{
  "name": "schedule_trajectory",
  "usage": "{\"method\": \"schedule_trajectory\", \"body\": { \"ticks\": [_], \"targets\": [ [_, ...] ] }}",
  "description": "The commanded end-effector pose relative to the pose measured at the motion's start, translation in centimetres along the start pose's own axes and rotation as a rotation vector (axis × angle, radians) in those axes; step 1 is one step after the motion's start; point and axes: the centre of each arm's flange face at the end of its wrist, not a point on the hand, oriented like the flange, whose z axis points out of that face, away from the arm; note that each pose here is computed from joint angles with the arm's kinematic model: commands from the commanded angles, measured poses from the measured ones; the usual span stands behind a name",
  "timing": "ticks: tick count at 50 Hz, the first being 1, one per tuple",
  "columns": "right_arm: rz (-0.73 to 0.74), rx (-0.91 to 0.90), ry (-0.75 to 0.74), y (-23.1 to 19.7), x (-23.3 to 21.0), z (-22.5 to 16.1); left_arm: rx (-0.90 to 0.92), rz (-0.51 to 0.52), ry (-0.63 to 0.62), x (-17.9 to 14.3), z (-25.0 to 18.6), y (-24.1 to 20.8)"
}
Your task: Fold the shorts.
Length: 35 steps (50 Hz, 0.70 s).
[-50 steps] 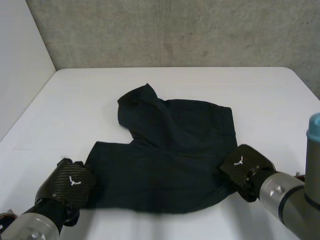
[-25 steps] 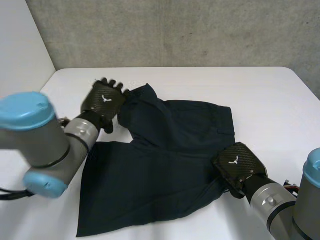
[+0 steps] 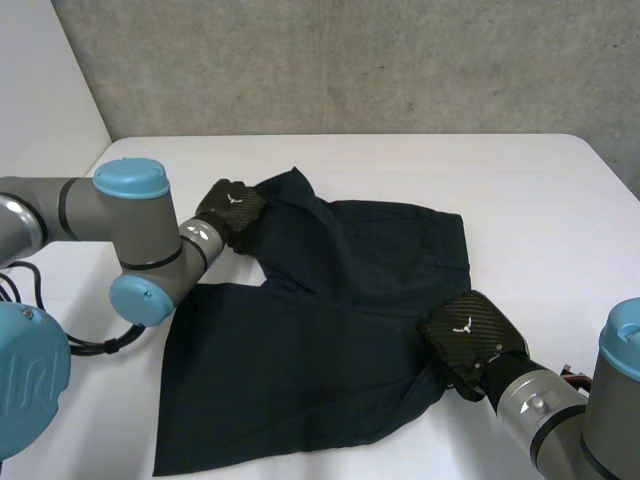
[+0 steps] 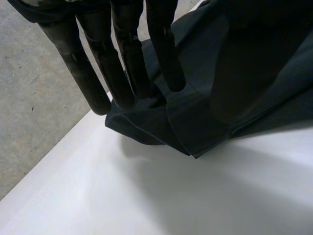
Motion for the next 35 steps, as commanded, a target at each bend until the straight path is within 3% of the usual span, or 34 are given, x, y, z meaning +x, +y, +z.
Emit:
{"method": "schedule_trajectory", "body": {
  "ticks": [1,16,28,35],
  "targets": [
    [0.0,0.0,0.0,0.0,0.0,0.0,-0.01,-0.002,0.015,0.6,0.4,0.8],
    [0.002,-0.02,-0.011,0.5,-0.2,0.3,-0.002,0.008,0.011,0.7,1.8,1.7],
    [0.004,-0.021,-0.013,0.5,-0.3,0.3,-0.216,0.101,-0.232,-1.3,-0.9,2.0],
    [0.003,-0.02,-0.02,0.5,-0.5,0.2,-0.288,0.118,-0.283,-1.2,-3.0,1.8]
  ]
}}
